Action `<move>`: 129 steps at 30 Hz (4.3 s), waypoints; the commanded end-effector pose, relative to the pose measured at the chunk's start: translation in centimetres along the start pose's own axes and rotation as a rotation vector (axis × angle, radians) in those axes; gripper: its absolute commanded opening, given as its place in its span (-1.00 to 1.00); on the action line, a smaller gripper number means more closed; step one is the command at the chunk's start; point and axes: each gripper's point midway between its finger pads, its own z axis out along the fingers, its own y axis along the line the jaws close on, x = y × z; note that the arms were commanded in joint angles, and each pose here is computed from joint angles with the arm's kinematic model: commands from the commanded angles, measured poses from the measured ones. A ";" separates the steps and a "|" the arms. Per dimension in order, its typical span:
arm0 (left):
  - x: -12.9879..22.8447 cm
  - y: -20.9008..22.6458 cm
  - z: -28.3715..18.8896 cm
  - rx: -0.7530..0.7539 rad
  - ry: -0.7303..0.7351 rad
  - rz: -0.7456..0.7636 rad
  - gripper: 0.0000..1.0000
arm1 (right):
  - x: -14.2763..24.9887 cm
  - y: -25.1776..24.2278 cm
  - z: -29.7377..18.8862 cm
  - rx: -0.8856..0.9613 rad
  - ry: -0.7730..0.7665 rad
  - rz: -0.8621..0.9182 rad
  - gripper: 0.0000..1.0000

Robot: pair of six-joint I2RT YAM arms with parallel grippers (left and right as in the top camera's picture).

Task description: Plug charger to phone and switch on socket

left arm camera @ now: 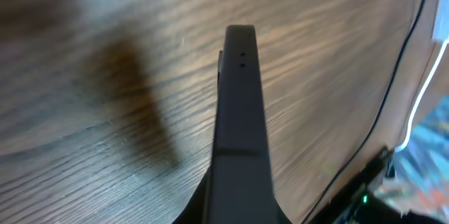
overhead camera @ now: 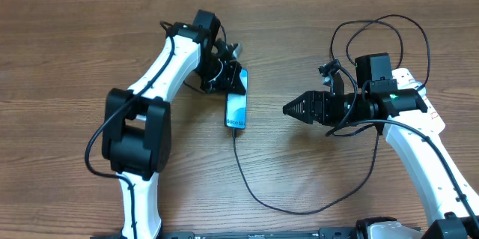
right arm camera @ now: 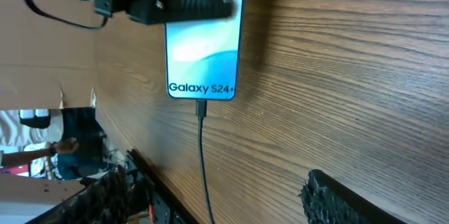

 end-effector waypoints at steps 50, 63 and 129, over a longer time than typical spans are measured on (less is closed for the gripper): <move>3.0 5.4 6.9 0.018 0.006 -0.100 -0.91 | -0.5 -4.9 -1.7 0.334 -0.036 -0.007 1.00; 3.6 6.5 7.3 -0.025 0.011 -0.107 -0.85 | -0.5 -4.9 -1.7 0.334 -0.036 -0.007 1.00; 5.5 14.6 4.9 -0.526 0.004 -0.306 0.44 | -0.5 -4.9 -1.7 0.334 -0.036 -0.007 0.99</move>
